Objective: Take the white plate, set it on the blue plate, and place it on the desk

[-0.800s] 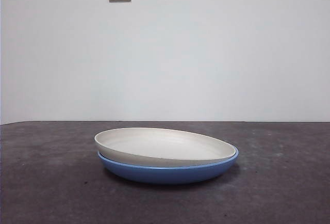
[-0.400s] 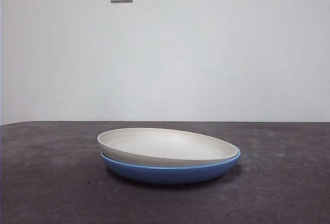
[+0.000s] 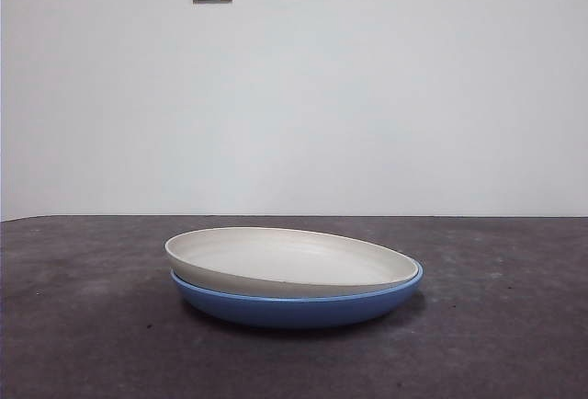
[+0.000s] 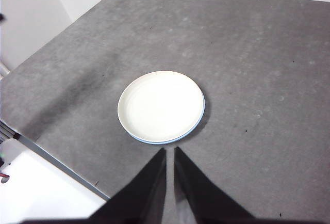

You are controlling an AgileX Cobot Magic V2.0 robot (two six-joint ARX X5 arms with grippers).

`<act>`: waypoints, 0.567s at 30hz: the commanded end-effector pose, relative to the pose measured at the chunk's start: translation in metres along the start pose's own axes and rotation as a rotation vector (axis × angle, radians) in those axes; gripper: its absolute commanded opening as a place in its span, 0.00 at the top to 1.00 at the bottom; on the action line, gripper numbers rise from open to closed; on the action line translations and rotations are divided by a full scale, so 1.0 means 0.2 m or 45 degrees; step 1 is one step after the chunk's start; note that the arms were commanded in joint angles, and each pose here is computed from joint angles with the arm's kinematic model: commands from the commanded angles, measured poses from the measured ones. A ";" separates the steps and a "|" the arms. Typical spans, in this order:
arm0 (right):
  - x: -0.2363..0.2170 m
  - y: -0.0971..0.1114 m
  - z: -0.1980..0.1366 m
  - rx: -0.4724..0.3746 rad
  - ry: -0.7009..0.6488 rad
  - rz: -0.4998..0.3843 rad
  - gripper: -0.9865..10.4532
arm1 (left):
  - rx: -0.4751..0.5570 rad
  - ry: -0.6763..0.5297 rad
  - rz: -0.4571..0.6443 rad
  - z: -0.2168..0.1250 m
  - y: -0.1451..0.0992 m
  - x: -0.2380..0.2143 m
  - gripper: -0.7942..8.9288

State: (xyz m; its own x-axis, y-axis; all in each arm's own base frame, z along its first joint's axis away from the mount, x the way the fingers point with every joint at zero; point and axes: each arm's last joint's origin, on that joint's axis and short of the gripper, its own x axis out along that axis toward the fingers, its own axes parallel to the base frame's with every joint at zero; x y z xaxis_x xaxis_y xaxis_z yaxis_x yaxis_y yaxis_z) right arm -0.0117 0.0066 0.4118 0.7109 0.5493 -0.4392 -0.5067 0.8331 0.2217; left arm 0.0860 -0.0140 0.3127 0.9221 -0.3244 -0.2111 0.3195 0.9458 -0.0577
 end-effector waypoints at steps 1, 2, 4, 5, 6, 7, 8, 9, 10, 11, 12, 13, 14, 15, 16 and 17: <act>-0.02 0.01 0.02 -0.024 -0.033 0.009 0.89 | 0.008 -0.079 0.114 -0.21 0.04 0.09 0.90; -0.02 0.01 0.02 -0.024 -0.033 0.009 0.89 | 0.007 -0.095 0.166 -0.28 0.05 0.11 0.90; -0.02 0.01 0.02 -0.024 -0.033 0.009 0.89 | -0.003 -0.124 0.241 -0.42 0.07 0.14 0.90; -0.02 0.01 0.02 -0.024 -0.033 0.008 0.89 | -0.009 -0.136 0.264 -0.48 0.08 0.15 0.90; -0.02 0.01 0.02 -0.024 -0.033 0.009 0.89 | -0.016 -0.147 0.275 -0.53 0.09 0.16 0.90; -0.02 0.01 0.02 -0.025 -0.033 0.009 0.89 | -0.022 -0.148 0.282 -0.57 0.09 0.16 0.90; -0.02 0.01 0.02 -0.025 -0.033 0.009 0.89 | -0.027 -0.147 0.289 -0.60 0.09 0.17 0.90; -0.02 0.01 0.02 -0.025 -0.033 0.009 0.89 | -0.028 -0.144 0.293 -0.63 0.10 0.17 0.90; -0.02 0.01 0.02 -0.024 -0.033 0.009 0.89 | -0.028 -0.145 0.295 -0.65 0.10 0.17 0.90; -0.02 0.01 0.02 -0.024 -0.033 0.009 0.89 | -0.028 -0.148 0.297 -0.67 0.10 0.17 0.90; -0.02 0.01 0.02 -0.024 -0.033 0.009 0.89 | -0.028 -0.150 0.301 -0.69 0.10 0.18 0.90; -0.02 0.01 0.02 -0.024 -0.033 0.008 0.89 | -0.028 -0.148 0.308 -0.71 0.10 0.18 0.90; -0.02 0.01 0.02 -0.025 -0.033 0.008 0.89 | -0.029 -0.148 0.316 -0.72 0.10 0.18 0.90; -0.02 0.01 0.02 -0.025 -0.033 0.008 0.89 | -0.034 -0.146 0.321 -0.73 0.11 0.19 0.90; -0.02 0.01 0.02 -0.025 -0.033 0.009 0.89 | -0.036 -0.138 0.322 -0.74 0.11 0.19 0.90; -0.02 0.01 0.02 -0.025 -0.033 0.009 0.89 | -0.038 -0.131 0.324 -0.75 0.11 0.19 0.90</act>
State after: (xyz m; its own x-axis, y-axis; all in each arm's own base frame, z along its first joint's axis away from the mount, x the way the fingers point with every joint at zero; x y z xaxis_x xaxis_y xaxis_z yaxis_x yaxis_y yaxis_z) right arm -0.0117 0.0066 0.4118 0.7111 0.5490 -0.4392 -0.5064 0.8333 0.2217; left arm 0.0950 -0.0042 0.1588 0.9881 -0.0798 -0.1316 0.0755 0.9965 -0.0372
